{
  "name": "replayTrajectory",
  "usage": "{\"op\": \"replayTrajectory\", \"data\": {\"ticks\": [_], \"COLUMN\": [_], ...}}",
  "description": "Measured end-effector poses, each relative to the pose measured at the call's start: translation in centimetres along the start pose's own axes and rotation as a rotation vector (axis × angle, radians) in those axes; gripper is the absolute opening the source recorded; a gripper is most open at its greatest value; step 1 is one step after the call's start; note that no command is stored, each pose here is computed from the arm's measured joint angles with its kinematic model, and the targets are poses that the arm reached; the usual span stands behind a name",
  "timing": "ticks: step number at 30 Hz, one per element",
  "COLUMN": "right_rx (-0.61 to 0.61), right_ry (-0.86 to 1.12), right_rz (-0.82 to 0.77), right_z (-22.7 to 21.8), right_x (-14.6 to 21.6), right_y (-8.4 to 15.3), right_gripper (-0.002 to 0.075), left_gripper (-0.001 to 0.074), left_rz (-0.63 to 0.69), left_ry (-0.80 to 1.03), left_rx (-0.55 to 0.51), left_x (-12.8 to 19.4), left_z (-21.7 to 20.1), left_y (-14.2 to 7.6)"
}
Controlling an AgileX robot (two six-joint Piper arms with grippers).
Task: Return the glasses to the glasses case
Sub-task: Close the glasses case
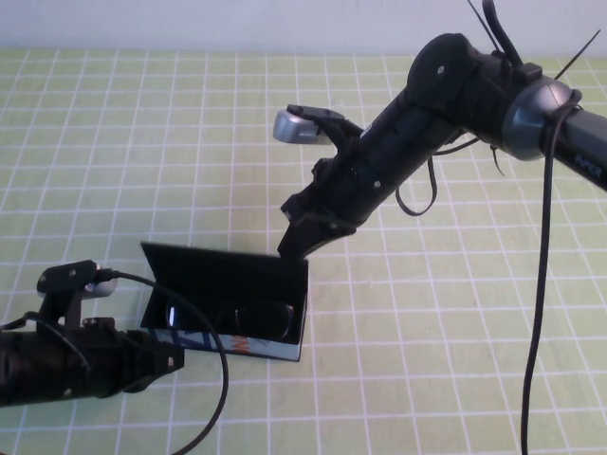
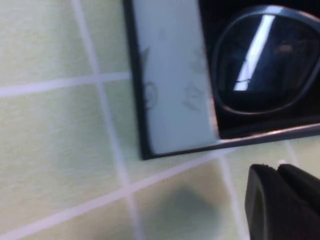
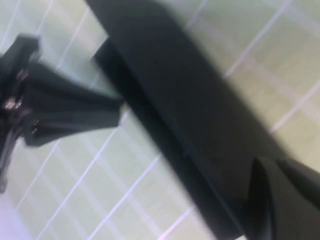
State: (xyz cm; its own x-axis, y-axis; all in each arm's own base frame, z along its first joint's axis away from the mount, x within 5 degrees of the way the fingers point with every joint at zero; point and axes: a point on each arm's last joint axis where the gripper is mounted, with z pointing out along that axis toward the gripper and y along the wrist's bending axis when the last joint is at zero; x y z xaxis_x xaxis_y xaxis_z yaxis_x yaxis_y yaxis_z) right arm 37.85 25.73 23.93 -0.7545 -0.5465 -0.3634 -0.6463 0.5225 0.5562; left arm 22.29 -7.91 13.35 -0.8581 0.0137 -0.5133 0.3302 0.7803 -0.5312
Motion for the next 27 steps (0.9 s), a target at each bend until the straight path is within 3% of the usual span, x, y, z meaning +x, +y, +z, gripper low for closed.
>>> {"op": "replayTrajectory", "data": {"ticks": [11,21,27], "right_rx": [-0.043,-0.024,-0.023], "right_ry": [0.143,0.198,0.206], "right_rz": [-0.007,-0.017,-0.004], "right_z": [3.8,5.4,5.7], "right_x": [2.9,3.5,3.6], "right_y": [2.5,2.4,2.2], "right_gripper": [-0.0011,-0.0011,-0.0011], "left_gripper": [-0.0002,-0.0002,-0.0002], "left_rz": [0.115,0.365,0.476], "left_ry": [-0.091,-0.450,-0.629], "left_rx": [-0.006,0.002,-0.029], "left_x": [-0.2,0.8,2.4], "left_z": [-5.7,-14.0,-17.4], "left_y": [-3.9,-9.5,-11.3]}}
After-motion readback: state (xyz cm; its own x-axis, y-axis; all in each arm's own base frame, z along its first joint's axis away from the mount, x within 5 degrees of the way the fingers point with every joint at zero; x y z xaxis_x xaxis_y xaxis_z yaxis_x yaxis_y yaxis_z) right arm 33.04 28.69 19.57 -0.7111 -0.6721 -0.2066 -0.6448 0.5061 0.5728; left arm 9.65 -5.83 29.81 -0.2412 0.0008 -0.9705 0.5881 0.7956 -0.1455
